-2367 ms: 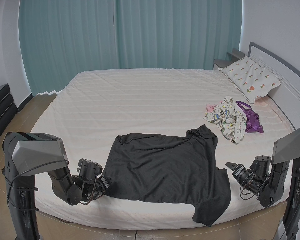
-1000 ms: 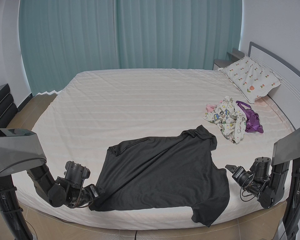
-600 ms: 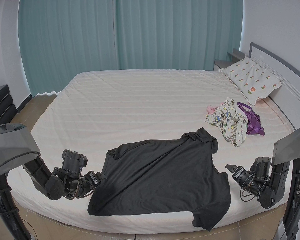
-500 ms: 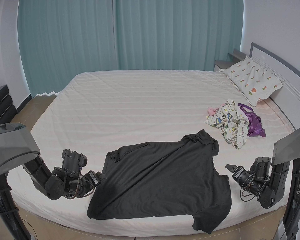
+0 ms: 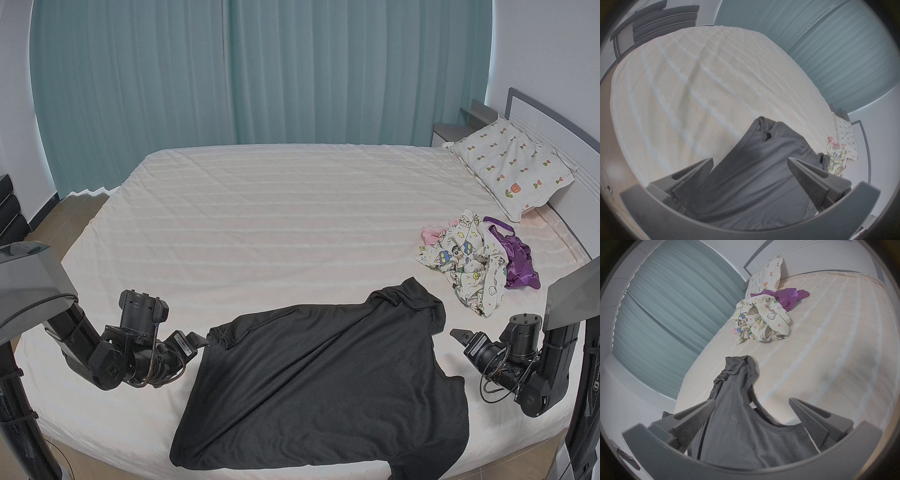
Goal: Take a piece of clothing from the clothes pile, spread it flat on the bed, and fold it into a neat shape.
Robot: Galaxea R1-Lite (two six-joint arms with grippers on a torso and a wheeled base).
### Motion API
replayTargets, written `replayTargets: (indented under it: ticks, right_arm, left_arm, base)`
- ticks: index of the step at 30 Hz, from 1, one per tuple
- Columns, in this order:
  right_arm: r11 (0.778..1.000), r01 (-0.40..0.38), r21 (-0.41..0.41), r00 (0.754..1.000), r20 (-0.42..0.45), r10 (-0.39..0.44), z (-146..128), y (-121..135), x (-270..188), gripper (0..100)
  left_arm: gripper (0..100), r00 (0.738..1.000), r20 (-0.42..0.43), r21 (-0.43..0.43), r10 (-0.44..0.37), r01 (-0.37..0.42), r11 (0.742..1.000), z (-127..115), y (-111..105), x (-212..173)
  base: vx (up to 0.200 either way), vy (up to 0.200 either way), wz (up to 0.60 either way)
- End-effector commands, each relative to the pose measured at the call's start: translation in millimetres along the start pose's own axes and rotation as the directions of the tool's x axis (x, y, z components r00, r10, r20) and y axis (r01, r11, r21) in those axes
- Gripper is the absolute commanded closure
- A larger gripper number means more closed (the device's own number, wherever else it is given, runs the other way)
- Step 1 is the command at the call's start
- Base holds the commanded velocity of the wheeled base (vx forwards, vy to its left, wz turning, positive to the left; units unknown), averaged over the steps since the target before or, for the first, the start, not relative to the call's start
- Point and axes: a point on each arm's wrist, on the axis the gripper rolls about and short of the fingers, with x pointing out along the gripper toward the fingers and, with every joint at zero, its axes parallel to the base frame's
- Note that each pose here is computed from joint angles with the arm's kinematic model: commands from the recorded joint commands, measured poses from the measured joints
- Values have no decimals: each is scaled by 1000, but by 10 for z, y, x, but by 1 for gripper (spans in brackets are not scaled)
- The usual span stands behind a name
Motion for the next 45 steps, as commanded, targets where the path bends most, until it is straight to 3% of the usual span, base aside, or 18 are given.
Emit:
replayTargets:
  ticks: [1,14,20,28,30,32,33,40,45]
  right_arm:
    - [1000,-10,0,1000,6,10,5,12,-2,0]
    - [1000,-11,-5,1000,0,11,-23,24,14,0]
    - [1000,-10,-3,1000,1,10,-21,21,19,0]
    - [1000,-8,1,1000,7,8,-2,11,25,0]
    - [1000,-8,1,1000,7,8,-2,11,25,0]
    - [1000,-9,2,1000,7,9,0,8,30,0]
    - [1000,-9,2,1000,7,9,0,8,30,0]
    - [1000,-9,4,1000,7,9,3,6,30,0]
    - [1000,-9,2,1000,9,9,5,7,33,0]
  left_arm:
    - [0,1000,21,-16,-8,9,1000,80,-72,129]
    - [0,999,33,8,-7,7,1000,269,-432,976]
    - [0,1000,29,21,-1,1,1000,292,-574,1119]
    - [0,999,24,150,29,-33,988,94,-603,1229]
    - [0,999,24,150,29,-33,988,94,-603,1229]
    - [0,997,38,212,61,-68,975,12,-580,1292]
    - [100,997,44,214,59,-67,975,10,-587,1296]
    - [100,990,115,200,76,-98,975,103,-629,1294]
    - [100,978,196,147,76,-106,983,401,-612,1301]
  base:
    - [0,0,0]
    - [0,0,0]
    - [0,0,0]
    - [0,0,0]
    - [0,0,0]
    - [0,0,0]
    - [0,0,0]
    - [0,0,0]
    - [0,0,0]
